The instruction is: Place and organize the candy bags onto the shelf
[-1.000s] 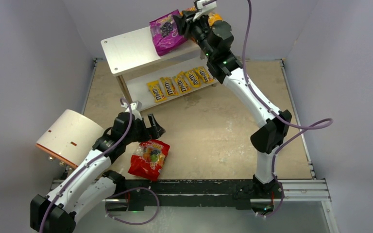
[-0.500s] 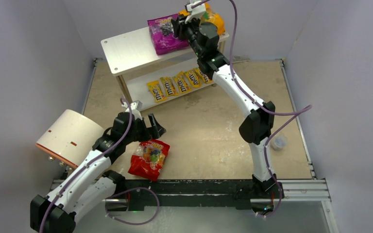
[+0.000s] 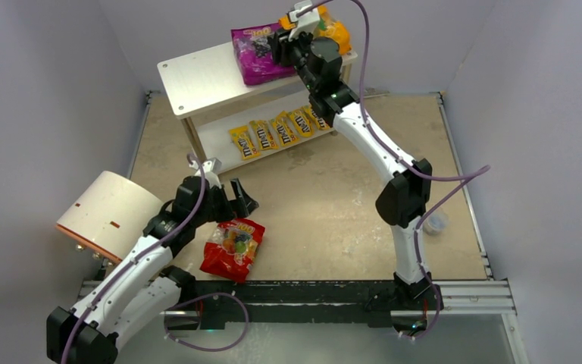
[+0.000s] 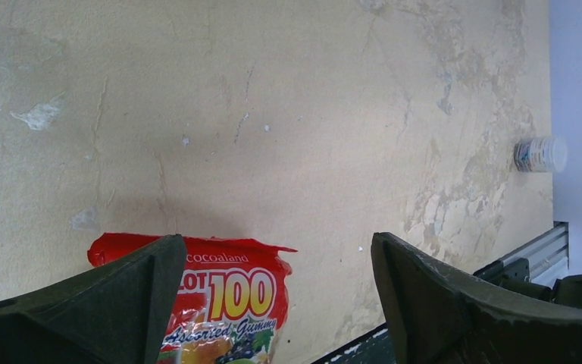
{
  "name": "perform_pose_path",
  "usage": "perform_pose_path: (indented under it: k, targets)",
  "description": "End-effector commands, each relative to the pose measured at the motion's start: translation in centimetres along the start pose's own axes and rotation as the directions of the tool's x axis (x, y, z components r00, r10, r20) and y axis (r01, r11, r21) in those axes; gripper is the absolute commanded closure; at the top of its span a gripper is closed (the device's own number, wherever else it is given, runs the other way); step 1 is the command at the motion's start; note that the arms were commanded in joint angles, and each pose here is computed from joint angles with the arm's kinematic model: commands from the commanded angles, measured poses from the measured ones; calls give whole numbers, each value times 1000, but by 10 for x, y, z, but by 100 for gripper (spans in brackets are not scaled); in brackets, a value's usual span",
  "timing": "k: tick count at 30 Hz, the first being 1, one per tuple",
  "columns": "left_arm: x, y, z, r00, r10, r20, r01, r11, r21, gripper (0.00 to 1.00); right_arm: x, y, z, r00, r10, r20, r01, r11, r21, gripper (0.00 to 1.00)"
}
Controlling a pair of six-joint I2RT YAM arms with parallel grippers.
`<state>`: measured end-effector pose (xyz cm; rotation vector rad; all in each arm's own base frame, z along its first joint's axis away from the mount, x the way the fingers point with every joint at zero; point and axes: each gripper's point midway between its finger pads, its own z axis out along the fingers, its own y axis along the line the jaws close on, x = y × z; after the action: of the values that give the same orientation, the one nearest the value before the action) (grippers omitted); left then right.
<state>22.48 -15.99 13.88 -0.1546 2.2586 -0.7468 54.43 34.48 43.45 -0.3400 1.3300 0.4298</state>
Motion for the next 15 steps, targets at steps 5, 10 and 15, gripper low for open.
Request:
perform_pose_path:
  k: [5, 10, 15]
  targets:
    - [-20, 7, -23, 996, -27, 82, 34, 996, -85, 2, -98, 20, -35, 986, -31, 166, 54, 989, -134, 31]
    - [-15, 24, -32, 994, -57, 91, 72, 982, -174, 2, -135, 37, -78, 976, 1, 216, 53, 968, -245, 2]
    - [-10, 30, -31, 993, -79, 84, 94, 975, -201, 2, -139, 61, -129, 983, 74, 168, -1, 918, -396, 1]
